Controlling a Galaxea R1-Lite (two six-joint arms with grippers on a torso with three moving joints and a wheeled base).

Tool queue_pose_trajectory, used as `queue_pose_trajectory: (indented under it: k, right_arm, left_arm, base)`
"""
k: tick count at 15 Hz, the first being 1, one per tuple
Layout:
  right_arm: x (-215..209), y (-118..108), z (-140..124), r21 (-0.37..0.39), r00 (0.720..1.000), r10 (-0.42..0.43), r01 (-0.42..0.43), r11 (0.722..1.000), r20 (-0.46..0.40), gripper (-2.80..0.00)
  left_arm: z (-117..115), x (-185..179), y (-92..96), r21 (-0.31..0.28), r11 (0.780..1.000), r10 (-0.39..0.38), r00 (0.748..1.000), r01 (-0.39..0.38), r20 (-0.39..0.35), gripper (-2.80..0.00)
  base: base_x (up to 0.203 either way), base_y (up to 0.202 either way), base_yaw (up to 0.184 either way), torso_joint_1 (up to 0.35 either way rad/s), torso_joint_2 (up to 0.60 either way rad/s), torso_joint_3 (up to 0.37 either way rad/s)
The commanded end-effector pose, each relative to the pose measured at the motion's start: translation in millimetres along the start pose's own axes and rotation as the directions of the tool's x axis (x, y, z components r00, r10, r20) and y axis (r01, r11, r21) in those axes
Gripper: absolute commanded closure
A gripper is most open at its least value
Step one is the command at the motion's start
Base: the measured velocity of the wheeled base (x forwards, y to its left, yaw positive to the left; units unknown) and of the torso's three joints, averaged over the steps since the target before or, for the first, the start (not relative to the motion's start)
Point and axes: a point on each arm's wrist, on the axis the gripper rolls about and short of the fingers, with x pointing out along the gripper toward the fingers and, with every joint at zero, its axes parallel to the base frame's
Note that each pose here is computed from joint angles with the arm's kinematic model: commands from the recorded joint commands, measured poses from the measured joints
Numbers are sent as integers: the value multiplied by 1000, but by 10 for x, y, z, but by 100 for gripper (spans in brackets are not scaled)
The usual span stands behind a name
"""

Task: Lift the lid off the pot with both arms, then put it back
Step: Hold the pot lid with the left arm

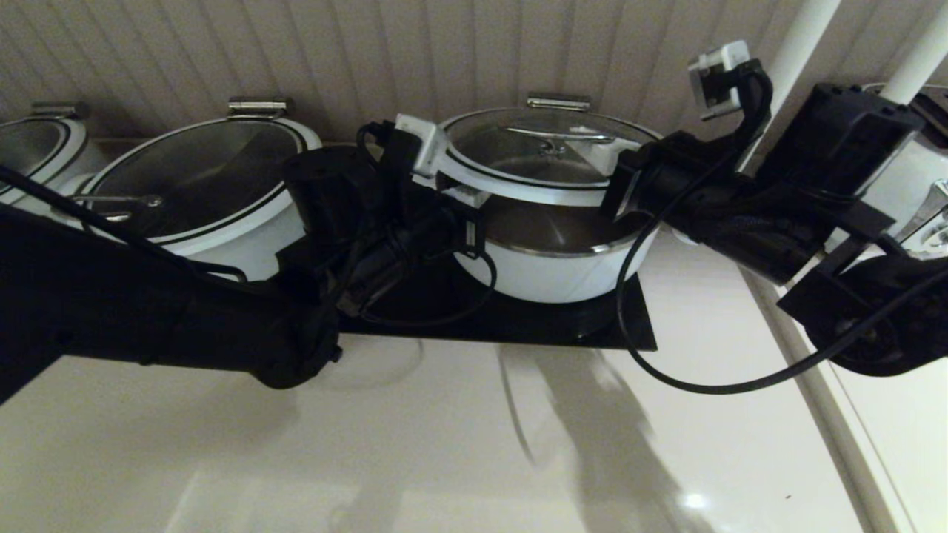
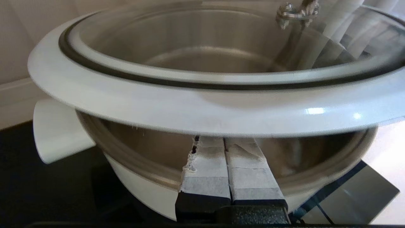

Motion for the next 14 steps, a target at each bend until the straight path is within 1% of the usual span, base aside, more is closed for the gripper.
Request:
queue_pose_trajectory:
  k: [1,4,10,14]
  right_arm:
    - [-51,14,32,-1,1000,3,-3,1000,3,0]
    - [-162,42,23,4,1000,4,-4,1000,-18,0]
    - [-291,72,87,8,1000,4,-4,1000,-20,0]
    - [-461,107,96,14,999,2,-1,1000,-42,0]
  left_arm:
    - [-10,33,6,1,1000,2,1000,-2,7,0]
    - [-21,38,24,2,1000,5,1000,-5,5,0]
    - [-28,33,66,4,1000,16,1000,-16,2,0]
    - [-24,33,83,5,1000,20,1000,-20,5,0]
  base:
    - [0,0,0,0,0,0]
    - [0,0,0,0,0,0]
    - [0,0,0,0,0,0]
    - [0,0,0,0,0,0]
